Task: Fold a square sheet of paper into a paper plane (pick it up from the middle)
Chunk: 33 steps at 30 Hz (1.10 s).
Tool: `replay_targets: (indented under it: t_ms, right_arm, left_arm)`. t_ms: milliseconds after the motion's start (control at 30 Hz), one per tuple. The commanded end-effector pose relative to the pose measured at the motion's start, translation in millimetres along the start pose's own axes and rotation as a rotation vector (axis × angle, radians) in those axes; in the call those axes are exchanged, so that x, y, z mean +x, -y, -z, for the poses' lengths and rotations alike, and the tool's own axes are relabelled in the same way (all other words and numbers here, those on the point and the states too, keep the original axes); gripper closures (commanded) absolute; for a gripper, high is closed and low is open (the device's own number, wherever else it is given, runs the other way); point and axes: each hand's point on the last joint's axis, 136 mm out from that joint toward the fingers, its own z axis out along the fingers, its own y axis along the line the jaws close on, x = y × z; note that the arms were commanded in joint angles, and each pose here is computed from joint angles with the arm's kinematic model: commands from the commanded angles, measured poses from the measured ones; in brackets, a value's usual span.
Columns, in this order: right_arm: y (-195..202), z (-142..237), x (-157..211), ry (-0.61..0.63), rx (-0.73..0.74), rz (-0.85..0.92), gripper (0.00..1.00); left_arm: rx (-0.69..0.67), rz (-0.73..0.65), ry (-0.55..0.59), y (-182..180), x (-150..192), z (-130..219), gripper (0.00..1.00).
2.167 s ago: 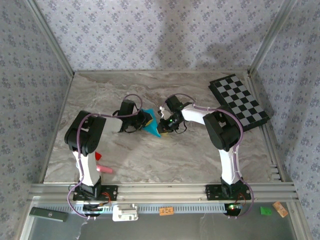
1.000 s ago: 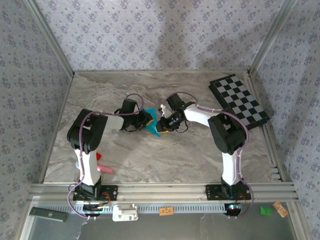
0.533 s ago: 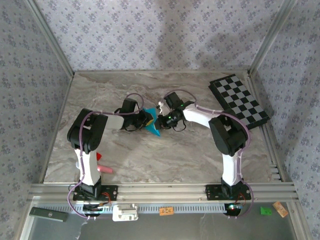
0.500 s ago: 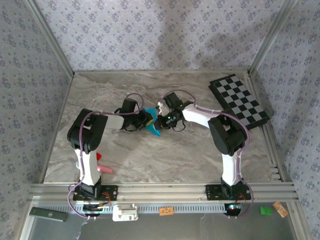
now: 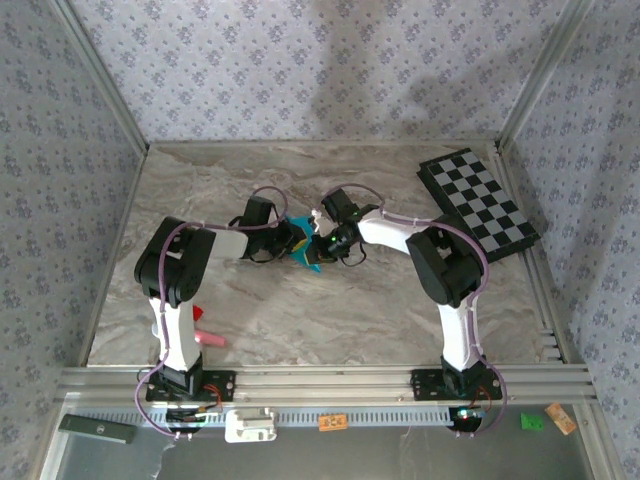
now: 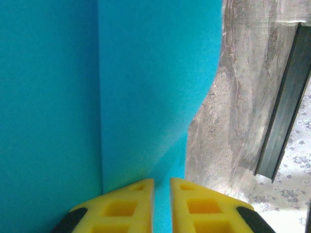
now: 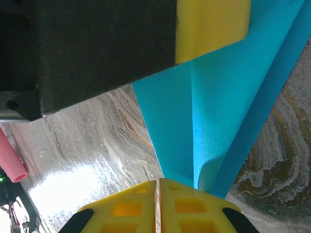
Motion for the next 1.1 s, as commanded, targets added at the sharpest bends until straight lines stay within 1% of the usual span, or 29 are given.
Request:
replay_targets:
  t_ms: [0, 667, 900, 1067]
  right_arm:
    - [10, -8, 7, -0.038, 0.022, -0.049, 0.89]
    - [22, -15, 21, -0.073, 0.018, -0.110, 0.89]
    - [17, -15, 24, -0.085, -0.018, -0.114, 0.89]
    - [14, -8, 24, -0.073, -0.035, -0.116, 0.89]
  left_arm:
    - [-0.052, 0.018, -0.042, -16, 9, -7, 0.84]
    - [-0.050, 0.017, -0.039, -13, 7, -7, 0.83]
    - [-0.063, 0.024, -0.041, -18, 8, -8, 0.83]
    - [-0.071, 0.030, -0.041, -21, 9, -9, 0.84]
